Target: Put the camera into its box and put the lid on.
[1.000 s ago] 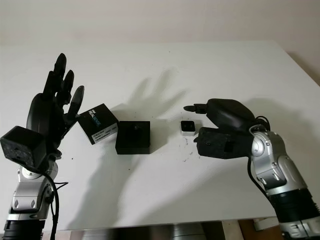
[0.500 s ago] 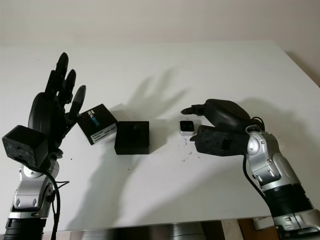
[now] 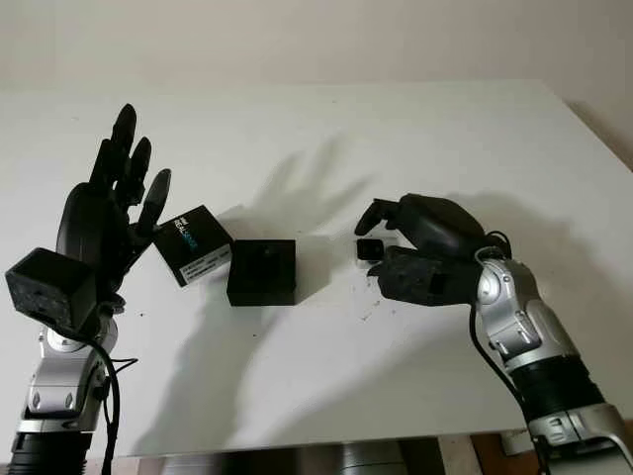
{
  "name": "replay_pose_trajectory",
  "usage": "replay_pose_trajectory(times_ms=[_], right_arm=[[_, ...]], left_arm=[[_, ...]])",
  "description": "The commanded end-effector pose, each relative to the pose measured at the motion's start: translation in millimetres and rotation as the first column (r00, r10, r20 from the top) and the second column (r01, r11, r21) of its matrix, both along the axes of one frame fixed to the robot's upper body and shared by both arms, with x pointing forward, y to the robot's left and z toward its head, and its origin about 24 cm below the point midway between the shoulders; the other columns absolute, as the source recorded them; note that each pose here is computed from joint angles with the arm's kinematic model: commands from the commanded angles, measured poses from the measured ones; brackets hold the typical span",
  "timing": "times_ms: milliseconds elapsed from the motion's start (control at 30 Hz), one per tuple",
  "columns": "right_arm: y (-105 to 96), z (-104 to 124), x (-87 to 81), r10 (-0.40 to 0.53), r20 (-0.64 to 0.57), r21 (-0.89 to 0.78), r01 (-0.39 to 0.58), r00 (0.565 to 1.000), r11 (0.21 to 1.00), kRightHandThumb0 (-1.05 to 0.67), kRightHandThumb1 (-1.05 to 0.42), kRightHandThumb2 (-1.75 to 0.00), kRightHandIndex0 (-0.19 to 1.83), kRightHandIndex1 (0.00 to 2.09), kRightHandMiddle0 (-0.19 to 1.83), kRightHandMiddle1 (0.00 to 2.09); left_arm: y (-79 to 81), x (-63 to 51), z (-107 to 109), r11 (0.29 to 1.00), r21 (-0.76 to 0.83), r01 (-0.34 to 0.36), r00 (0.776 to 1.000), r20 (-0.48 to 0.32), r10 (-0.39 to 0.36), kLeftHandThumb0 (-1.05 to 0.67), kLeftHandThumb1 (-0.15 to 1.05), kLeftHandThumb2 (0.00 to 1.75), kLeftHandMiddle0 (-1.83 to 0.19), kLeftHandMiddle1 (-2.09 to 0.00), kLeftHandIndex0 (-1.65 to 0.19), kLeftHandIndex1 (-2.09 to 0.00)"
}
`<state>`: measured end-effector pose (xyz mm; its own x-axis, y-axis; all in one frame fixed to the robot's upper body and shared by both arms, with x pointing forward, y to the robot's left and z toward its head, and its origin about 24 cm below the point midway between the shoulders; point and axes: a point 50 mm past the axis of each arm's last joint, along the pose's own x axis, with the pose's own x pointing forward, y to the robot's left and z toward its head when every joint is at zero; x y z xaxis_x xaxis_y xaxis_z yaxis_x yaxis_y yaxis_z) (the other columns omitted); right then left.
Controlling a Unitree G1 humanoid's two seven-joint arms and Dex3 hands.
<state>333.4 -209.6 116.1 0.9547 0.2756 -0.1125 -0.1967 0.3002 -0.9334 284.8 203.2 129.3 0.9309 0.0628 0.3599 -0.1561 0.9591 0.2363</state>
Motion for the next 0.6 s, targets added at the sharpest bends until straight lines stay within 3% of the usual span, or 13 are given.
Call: replay_pose_trajectory(times_ms=[0, 567], right_arm=[[1.8, 3.6, 1.8, 0.010, 0.017, -0.008, -0.010, 1.000, 1.000, -0.45, -0.83, -0.05, 0.16, 1.35, 0.25, 1.21], [-1.5, 2.0, 1.5, 0.008, 0.014, -0.094, -0.007, 1.000, 0.996, -0.44, -0.85, -0.06, 0.14, 1.45, 0.26, 1.21]], left_arm=[[1.0, -1.5, 3.9, 1.000, 0.008, -0.008, 1.000, 0.016, 0.008, -0.62, 1.05, 0.40, -0.09, -0.05, -0.03, -0.05], [0.6, -2.6, 4.0, 1.000, -0.002, 0.002, 1.000, 0.012, -0.002, -0.62, 1.05, 0.40, -0.08, -0.05, -0.02, -0.05]])
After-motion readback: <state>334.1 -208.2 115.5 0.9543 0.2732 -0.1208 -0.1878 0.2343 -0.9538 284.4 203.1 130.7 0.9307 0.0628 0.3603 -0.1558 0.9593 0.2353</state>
